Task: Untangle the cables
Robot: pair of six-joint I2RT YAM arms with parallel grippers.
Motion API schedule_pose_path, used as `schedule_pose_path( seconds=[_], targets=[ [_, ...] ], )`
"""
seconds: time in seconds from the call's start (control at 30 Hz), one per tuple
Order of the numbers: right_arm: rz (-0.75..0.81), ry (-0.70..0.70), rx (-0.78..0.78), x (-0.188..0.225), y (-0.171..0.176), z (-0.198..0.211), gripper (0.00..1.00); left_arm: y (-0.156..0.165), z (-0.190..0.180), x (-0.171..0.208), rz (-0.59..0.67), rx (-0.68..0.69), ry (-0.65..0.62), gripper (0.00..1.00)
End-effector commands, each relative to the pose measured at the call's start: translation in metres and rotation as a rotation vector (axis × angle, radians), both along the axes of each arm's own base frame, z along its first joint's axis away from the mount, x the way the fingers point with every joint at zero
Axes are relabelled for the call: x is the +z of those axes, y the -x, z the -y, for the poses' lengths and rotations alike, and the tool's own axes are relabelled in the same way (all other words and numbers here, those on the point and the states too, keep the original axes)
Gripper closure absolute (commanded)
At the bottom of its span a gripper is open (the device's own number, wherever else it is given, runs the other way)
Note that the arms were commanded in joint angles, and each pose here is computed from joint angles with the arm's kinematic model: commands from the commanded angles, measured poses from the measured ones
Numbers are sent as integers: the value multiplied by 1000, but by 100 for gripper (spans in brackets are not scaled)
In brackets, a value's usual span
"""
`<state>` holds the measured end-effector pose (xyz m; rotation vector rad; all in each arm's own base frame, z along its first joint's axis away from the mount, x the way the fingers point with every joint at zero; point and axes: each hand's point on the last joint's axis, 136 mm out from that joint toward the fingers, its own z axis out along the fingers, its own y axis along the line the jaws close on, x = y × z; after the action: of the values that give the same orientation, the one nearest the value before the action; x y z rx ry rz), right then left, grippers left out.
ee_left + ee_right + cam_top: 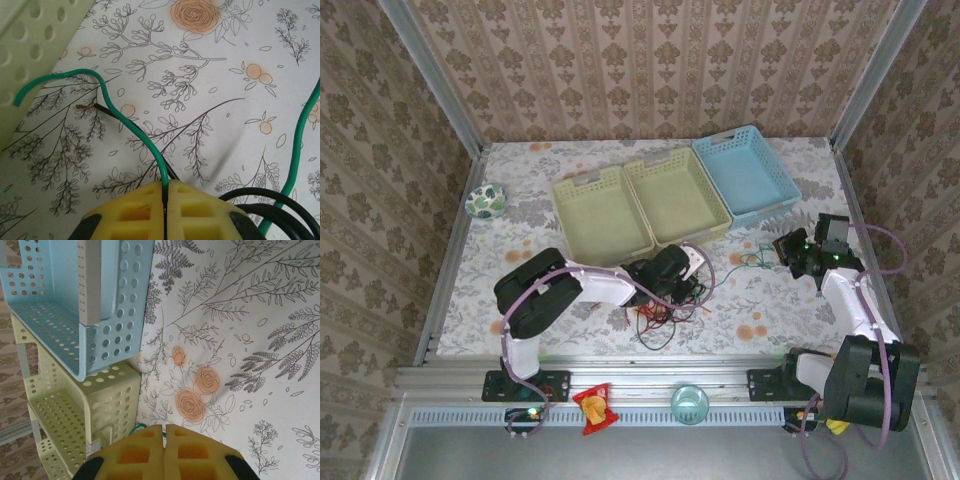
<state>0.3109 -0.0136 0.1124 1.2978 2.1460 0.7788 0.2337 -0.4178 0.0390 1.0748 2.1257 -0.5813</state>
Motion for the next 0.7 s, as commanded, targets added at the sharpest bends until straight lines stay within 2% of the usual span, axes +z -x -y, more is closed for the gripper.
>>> schedule_pose_path(
  seconds=[0.0, 0.03, 0.07, 0.13, 0.17, 0.3, 0.4, 0.5, 0.67],
  targets=[
    [45, 40, -6, 6, -5, 4, 100, 2, -30, -7, -11, 33, -70, 100],
    [35, 50, 12, 3, -2, 1, 100, -1, -26, 6, 15, 27, -38, 92],
    [26, 52, 26, 1, 0, -2, 100, -4, -22, 18, 39, 17, -15, 77],
    [18, 52, 53, -4, 4, -10, 100, -9, -14, 45, 100, -10, 15, 60],
    [16, 46, 61, -6, 5, -14, 100, -13, -12, 57, 129, -16, 21, 48],
    [8, 39, 69, -12, 8, -19, 100, -24, -2, 104, 244, -42, 58, 22],
    [10, 32, 76, -12, 7, -20, 100, -18, 14, 130, 269, -125, 110, 17],
    [9, 32, 86, -9, 6, -21, 100, 1, 42, 144, 229, -261, 176, 17],
    [5, 28, 74, -4, 3, -19, 100, 23, 83, 114, 122, -415, 163, 20]
  ],
)
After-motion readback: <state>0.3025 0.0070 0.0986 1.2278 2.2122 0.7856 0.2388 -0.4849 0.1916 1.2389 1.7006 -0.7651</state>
